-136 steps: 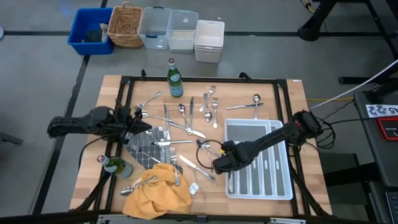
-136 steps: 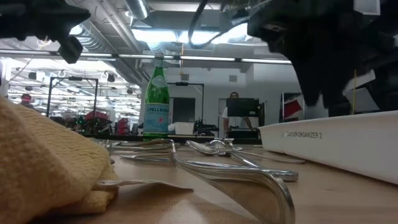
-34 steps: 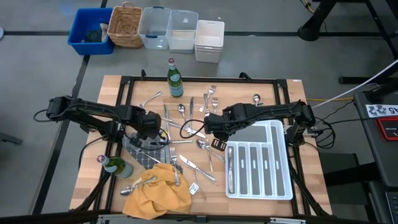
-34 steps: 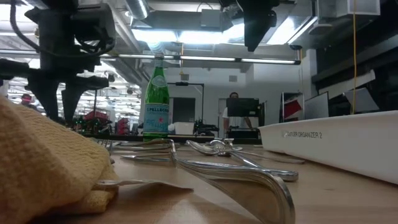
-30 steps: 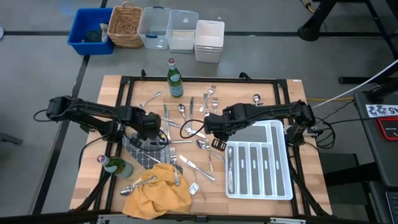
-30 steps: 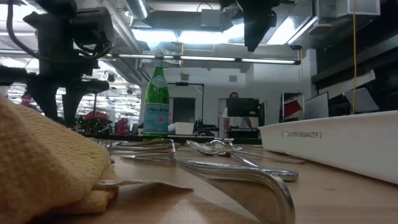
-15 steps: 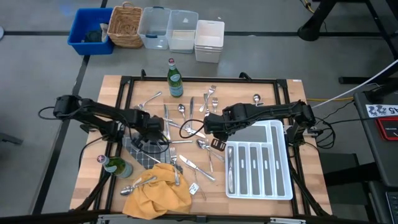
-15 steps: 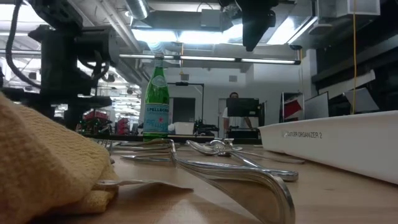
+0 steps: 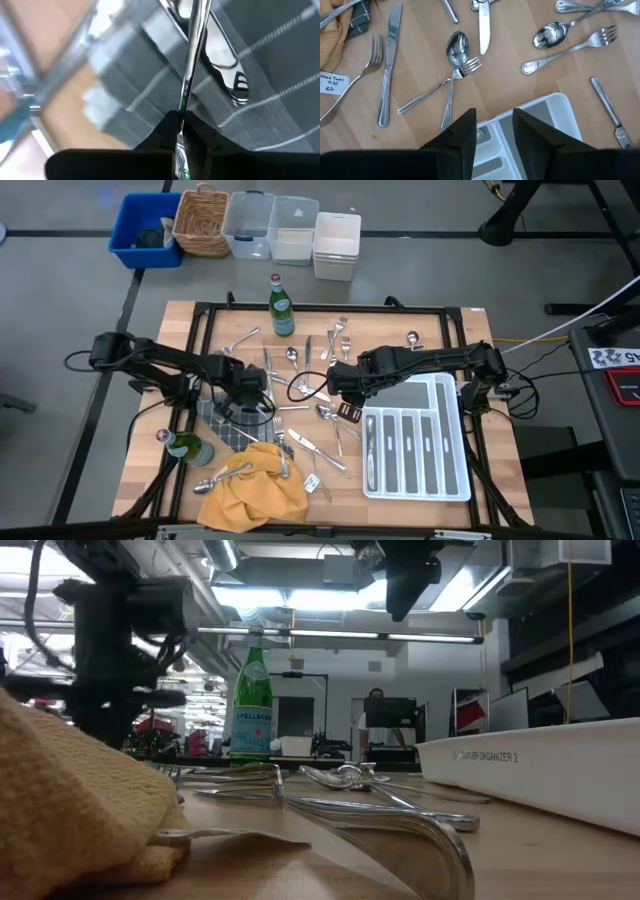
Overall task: Sort silverware
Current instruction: Put the silver spoon into the white utensil tray
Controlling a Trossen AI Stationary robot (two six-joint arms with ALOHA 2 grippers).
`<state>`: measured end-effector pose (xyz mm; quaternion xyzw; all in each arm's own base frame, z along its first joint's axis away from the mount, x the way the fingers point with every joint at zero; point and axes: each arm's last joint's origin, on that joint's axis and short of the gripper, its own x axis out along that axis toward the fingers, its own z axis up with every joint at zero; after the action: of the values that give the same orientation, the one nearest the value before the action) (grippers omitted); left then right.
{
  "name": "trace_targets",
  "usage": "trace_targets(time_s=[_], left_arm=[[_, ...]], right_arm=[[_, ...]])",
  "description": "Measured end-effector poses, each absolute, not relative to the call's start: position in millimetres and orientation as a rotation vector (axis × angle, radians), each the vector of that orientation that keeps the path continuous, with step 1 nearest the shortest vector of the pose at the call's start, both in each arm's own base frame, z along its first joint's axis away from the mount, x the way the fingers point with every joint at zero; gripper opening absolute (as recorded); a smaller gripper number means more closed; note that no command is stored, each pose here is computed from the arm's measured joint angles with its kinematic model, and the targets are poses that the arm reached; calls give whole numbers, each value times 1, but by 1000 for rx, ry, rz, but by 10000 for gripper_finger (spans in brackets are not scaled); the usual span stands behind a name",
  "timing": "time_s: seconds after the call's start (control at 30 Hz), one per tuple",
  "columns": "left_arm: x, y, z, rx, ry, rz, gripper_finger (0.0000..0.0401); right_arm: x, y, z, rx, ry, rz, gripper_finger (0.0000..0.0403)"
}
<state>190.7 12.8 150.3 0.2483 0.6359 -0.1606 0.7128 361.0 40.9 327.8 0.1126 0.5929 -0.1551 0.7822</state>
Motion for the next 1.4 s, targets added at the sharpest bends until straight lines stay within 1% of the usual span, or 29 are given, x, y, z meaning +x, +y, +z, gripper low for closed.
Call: trace_targets(time_s=[0.1,0.23,0.4,0.57,0.7,0.9,1.0,1.1,1.23,1.4], left_arm=[[192,13,157,562,1387,-346,12],[195,13,167,572,1334,-319,5],[208,14,183,574,1230,-264,7],[233,15,201,538,982,-132,5],[248,16,215,517,777,-57,7],[261,8,231,545,562,-31,4],[262,1,233,603,542,-59,7],[261,-5,231,661,562,-76,6],[260,-11,231,738,575,-61,4],[260,-17,233,866,587,18,7]], right_arm=[[361,41,328,243,1281,-334,128],[361,41,328,251,1278,-339,128],[364,41,329,347,1230,-395,128],[373,42,331,433,1135,-411,128],[378,43,333,454,1081,-396,128],[386,35,337,567,1020,-335,128],[392,24,340,634,979,-282,128],[398,14,344,715,943,-186,128],[404,2,349,841,910,-75,128],[408,-5,343,926,931,-89,128]])
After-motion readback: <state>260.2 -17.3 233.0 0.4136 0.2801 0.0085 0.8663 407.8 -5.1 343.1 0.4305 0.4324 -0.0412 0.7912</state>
